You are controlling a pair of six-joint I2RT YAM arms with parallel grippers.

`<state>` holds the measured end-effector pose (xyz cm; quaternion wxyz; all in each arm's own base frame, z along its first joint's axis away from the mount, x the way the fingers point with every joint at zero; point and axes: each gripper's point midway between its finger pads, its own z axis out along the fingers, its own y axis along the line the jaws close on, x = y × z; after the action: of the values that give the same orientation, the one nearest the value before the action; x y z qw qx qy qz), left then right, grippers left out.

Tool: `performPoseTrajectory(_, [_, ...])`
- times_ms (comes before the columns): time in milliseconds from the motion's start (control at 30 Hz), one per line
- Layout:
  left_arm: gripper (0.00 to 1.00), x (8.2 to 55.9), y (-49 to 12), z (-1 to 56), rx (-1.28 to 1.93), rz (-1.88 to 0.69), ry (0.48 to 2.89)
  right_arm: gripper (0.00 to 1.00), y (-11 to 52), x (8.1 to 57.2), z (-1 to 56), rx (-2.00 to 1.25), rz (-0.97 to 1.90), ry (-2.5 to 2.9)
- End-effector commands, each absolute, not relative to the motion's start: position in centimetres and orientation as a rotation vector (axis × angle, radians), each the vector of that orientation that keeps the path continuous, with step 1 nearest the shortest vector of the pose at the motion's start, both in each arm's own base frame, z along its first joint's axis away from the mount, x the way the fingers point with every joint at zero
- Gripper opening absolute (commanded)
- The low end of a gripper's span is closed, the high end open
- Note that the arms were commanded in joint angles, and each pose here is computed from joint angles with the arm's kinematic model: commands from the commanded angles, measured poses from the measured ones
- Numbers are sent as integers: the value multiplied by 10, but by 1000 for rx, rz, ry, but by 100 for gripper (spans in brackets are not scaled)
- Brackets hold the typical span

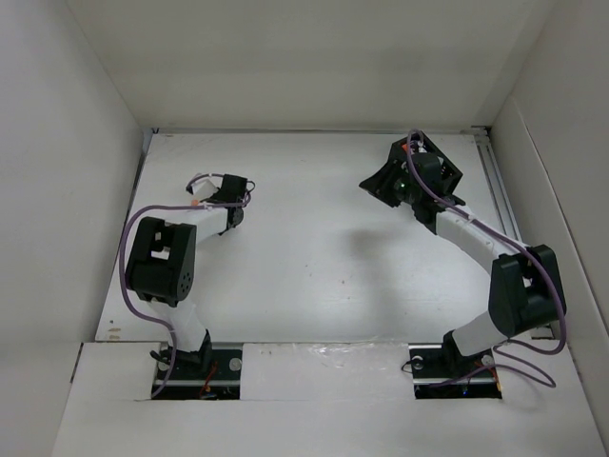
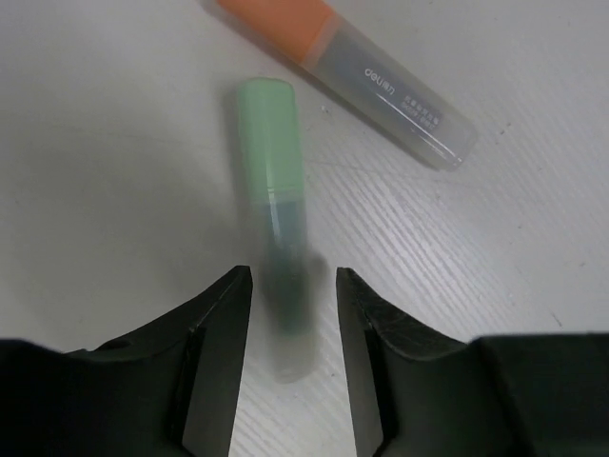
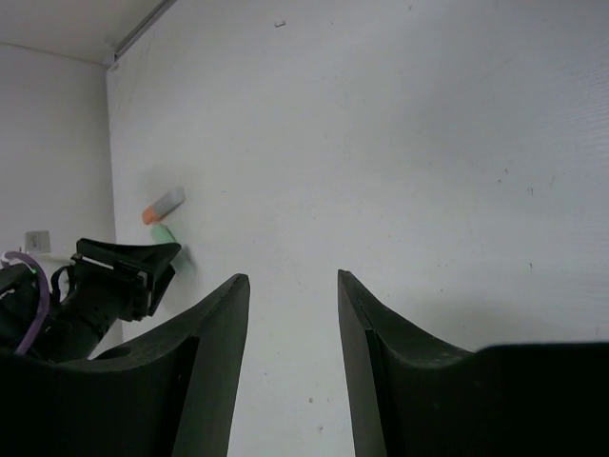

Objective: Sort the stationery into containers
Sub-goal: Pick up the pen from the center of the board.

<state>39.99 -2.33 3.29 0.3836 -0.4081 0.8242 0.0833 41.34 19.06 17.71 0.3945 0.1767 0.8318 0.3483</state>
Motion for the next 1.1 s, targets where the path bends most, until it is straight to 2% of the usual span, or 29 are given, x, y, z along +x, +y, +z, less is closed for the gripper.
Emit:
performPoseTrajectory(0, [35,405,-26,40,-1029,205,2109,48,193,427,207,403,914,2017])
performPoseTrajectory(133, [23,395,-28,31,-1026,189,2142,48,189,428,208,405,926,2018])
performPoseTrajectory(433, [21,378,-31,30,-1003,144,2165,52,186,426,208,402,938,2020])
performPoseTrajectory(567, [0,374,-31,27,-990,140,2177,53,186,425,212,408,946,2010])
performPoseTrajectory(767, [0,360,-31,29,-988,111,2181,58,189,420,213,393,967,2015])
performPoseTrajectory(1067, [0,353,-48,65,-933,4,2115,62,195,418,210,368,1005,2038])
